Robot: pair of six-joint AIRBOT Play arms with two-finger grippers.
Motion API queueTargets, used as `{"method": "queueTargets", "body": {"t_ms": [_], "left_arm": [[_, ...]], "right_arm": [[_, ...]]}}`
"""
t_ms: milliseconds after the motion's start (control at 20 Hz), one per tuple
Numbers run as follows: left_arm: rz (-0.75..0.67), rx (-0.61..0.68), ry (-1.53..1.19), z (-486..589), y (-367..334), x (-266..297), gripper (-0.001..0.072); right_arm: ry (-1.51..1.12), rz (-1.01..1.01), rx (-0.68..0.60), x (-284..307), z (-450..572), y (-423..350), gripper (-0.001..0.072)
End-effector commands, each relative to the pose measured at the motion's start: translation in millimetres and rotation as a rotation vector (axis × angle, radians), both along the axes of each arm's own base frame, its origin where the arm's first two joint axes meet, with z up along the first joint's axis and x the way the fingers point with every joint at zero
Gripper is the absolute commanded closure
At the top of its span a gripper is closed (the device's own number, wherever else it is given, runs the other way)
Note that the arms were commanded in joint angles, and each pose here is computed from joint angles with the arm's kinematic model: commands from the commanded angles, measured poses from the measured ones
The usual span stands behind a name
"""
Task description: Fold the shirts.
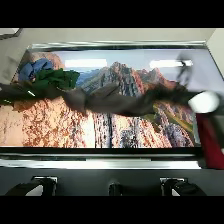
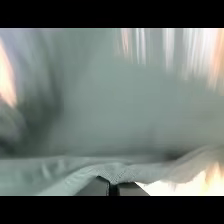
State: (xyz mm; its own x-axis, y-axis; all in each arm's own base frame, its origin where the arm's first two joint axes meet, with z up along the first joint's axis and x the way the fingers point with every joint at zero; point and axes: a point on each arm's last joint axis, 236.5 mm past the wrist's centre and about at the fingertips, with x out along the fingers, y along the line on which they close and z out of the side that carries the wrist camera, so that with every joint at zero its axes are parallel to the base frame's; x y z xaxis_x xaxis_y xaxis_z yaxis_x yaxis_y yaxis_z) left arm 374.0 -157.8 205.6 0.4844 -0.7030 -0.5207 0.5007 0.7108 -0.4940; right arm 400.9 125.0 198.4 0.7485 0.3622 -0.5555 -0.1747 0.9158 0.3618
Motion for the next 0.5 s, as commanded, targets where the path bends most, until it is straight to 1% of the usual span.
{"method": "queueTargets", "body": {"t_ms": [0, 100, 150, 250, 350, 450], "left_arm": [[0.223, -0.106, -0.645, 252.1, 29.5, -49.5, 0.0676], [0.325, -0.154, -0.927, 348.2, 46.0, -120.7, 0.0676], [0.342, -0.173, -1.007, 372.1, 47.7, -153.7, 0.0676], [0.342, -0.171, -1.066, 383.4, 45.8, -191.3, 0.0676], [0.367, -0.139, -1.069, 381.1, 50.7, -197.7, 0.0676], [0.407, -0.074, -1.029, 368.4, 60.8, -181.5, 0.0676]], "right_arm": [[-0.704, -0.15, -0.097, -60.5, 276.8, -58.0, 0.067], [-0.87, -0.171, -0.059, -131.3, 350.6, -71.1, 0.067], [-0.895, -0.172, -0.043, -153.7, 362.6, -74.1, 0.067], [-0.877, -0.182, 0.009, -174.5, 363.9, -77.8, 0.067], [-0.805, -0.182, 0.022, -173.3, 348.7, -77.3, 0.067], [-0.718, -0.178, -0.003, -158.7, 327.4, -75.5, 0.067]]}}
